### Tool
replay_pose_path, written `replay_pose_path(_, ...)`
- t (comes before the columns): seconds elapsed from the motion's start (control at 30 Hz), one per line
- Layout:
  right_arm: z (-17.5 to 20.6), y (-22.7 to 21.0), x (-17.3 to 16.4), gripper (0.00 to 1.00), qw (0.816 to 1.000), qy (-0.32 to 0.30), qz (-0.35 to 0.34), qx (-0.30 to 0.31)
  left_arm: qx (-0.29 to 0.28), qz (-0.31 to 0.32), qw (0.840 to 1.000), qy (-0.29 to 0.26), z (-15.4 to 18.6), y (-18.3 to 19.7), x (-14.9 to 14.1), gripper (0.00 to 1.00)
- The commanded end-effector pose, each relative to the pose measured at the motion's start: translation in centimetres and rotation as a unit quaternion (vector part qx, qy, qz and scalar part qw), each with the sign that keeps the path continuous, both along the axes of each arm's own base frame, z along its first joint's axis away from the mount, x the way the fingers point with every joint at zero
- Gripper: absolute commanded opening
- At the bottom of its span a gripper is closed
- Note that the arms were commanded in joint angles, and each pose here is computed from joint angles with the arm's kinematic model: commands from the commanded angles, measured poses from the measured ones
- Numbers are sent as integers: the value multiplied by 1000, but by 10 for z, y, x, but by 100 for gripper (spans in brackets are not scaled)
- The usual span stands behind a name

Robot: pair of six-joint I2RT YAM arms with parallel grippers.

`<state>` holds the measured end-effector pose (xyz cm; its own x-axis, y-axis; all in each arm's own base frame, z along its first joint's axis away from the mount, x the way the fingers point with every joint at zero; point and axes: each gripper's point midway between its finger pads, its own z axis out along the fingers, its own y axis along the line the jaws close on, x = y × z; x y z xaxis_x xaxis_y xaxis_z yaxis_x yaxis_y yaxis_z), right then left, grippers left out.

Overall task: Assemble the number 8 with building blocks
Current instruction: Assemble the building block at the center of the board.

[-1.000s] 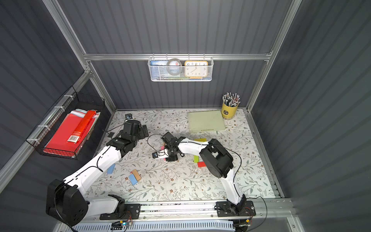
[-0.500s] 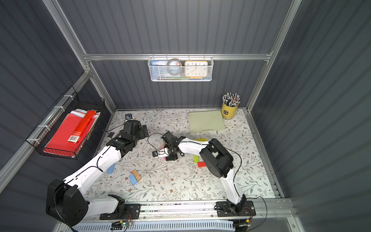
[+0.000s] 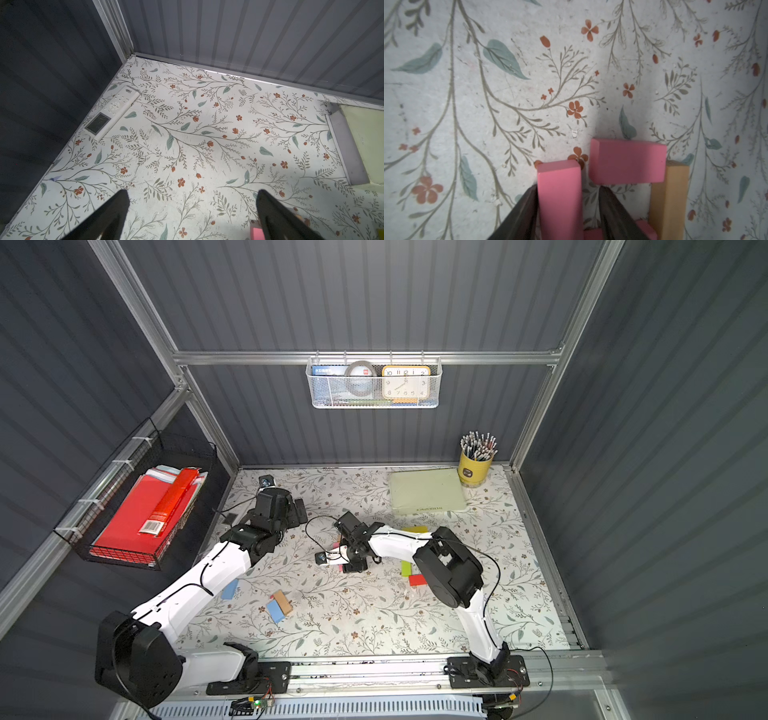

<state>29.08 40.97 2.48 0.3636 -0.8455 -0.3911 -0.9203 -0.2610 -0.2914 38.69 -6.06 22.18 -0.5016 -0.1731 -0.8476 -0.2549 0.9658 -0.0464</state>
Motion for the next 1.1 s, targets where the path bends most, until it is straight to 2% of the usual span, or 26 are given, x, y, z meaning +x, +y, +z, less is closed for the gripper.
replay_pose_path(0.0,-12,-9,0,52,1000,8,-10,-21,4,8,1000,-1,-2,6,-3,99)
replay_pose_path(0.9,-8,-6,5,51,1000,-7,-12,-15,2,6,1000,-1,-2,5,-3,99)
replay_pose_path(1.07,10,0,2,51,1000,-16,-3,14,2,5,1000,-1,-3,5,-2,99)
